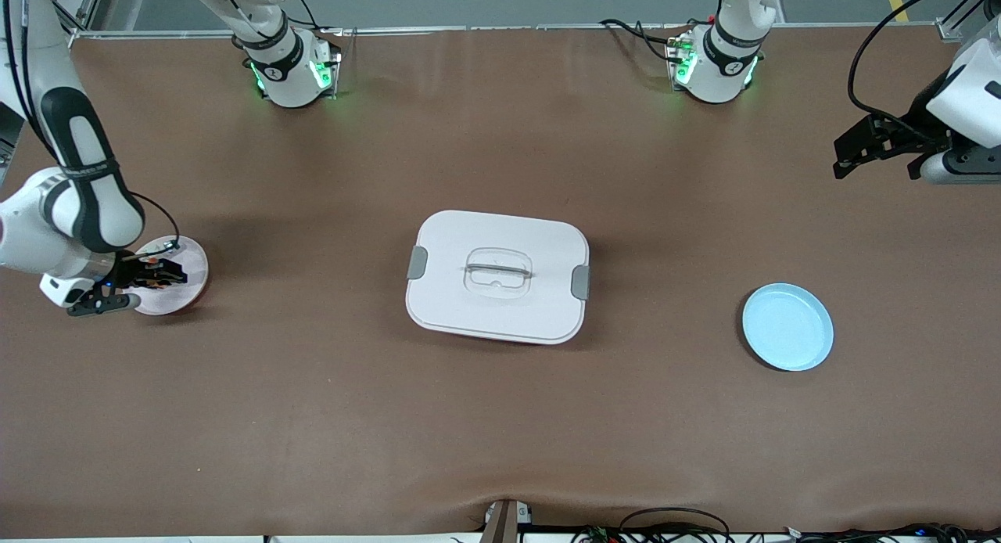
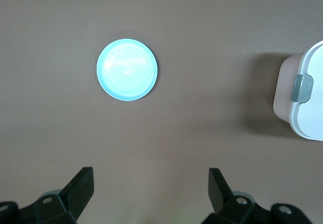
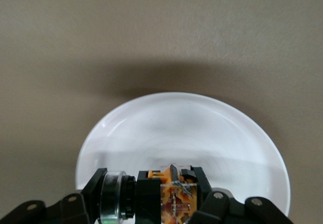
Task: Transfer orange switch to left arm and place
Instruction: 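Close the right gripper on the black-orange push-button switch and lift it, then carry the switch over the white box while the left gripper approaches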
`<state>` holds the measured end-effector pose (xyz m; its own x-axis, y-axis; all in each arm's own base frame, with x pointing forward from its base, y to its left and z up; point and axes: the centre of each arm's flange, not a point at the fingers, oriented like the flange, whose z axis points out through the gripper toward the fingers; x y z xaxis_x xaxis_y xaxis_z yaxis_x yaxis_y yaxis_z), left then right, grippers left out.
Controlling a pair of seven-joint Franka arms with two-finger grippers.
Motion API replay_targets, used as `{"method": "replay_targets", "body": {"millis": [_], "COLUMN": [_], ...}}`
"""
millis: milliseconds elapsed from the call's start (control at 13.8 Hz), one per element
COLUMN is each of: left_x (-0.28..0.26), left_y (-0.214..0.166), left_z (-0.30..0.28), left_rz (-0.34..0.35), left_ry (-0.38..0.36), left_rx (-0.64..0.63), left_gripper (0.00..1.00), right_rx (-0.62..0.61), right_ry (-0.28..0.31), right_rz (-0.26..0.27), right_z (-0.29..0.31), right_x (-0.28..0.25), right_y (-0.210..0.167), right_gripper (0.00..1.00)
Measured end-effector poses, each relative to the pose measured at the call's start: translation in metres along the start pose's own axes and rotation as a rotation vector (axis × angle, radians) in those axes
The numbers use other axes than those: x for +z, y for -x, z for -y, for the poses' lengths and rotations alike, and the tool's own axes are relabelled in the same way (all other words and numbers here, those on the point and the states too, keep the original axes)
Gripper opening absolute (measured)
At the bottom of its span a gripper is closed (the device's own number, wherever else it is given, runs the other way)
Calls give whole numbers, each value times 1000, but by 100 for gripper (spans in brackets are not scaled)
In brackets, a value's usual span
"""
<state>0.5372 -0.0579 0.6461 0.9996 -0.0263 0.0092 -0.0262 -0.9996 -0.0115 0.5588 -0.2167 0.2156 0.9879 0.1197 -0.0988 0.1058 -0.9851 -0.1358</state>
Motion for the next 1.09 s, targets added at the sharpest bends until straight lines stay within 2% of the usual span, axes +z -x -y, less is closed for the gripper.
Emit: {"method": "replay_targets", "body": {"millis": [218,508,653,1089], "left_x": [0,0,0,0], "left_y": [0,0,0,0], "left_z": [0,0,0,0], "left_rz": [0,0,0,0], "left_ry": [0,0,0,0], "left_rx": [0,0,0,0], "left_gripper": [100,100,100,100], "right_rx": [84,239,316,515], "right_ry": [-27,-50,-49,-92], "right_rz": [24,119,147,162], "right_z": [36,116,148,247], "right_x": [-49,-105,-123,-136], "right_y": [-16,-36,-47,-66], "right_gripper": [72,72,72,72]}}
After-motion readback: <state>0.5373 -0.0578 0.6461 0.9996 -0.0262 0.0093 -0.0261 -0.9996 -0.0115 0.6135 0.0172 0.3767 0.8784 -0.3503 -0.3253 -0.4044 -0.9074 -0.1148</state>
